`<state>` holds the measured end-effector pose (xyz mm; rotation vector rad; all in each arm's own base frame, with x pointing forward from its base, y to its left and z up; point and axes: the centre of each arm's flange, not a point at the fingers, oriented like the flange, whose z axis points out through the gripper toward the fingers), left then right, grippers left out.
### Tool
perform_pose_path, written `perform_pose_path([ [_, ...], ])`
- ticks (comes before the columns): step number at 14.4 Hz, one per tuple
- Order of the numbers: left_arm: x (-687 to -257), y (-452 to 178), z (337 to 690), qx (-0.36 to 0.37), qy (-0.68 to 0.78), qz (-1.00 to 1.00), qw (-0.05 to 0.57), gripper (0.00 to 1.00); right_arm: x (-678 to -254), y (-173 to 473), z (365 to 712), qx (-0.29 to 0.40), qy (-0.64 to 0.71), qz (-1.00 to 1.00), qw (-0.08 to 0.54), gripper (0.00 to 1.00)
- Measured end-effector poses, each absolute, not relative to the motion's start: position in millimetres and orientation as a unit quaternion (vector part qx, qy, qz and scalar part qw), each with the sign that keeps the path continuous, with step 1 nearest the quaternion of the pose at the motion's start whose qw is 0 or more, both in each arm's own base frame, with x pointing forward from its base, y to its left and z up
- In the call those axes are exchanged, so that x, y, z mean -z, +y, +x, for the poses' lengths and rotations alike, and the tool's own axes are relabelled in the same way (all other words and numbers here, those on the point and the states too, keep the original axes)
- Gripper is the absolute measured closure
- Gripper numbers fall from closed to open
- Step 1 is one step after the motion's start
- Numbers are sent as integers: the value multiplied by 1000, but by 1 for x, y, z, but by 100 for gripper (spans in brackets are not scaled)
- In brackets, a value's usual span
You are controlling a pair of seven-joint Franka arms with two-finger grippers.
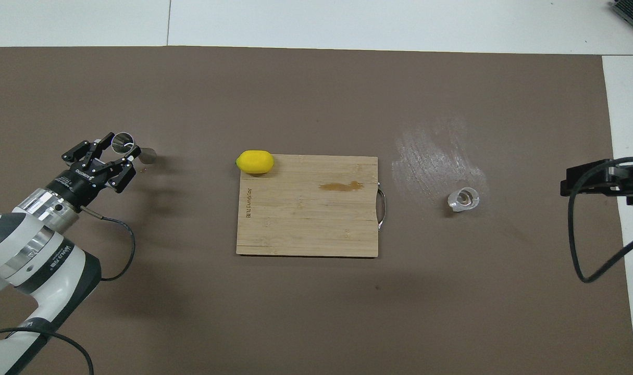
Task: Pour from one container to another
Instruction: 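Close the left gripper around the small metal cup, then carry the metal cup with the left gripper onto the cutting board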
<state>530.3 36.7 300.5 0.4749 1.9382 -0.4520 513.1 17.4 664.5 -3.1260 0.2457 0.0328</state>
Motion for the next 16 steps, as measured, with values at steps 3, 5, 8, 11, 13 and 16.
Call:
perform_pose_path([
  [3,-300,37,530,189,809,198,520,32,-665,17,513,-10,78,-997,3,0],
  [5,-300,37,530,188,809,198,520,36,-665,17,513,-10,78,-997,3,0],
  [8,-300,37,530,188,809,198,520,49,-665,17,513,-10,78,-997,3,0],
  [11,-300,36,531,191,807,199,522,49,-665,17,513,-10,78,-997,3,0],
  [13,-303,29,533,207,797,202,530,49,-665,17,513,-10,78,-997,3,0],
  [16,-313,6,542,251,769,213,547,49,-665,17,513,-10,78,-997,3,0],
])
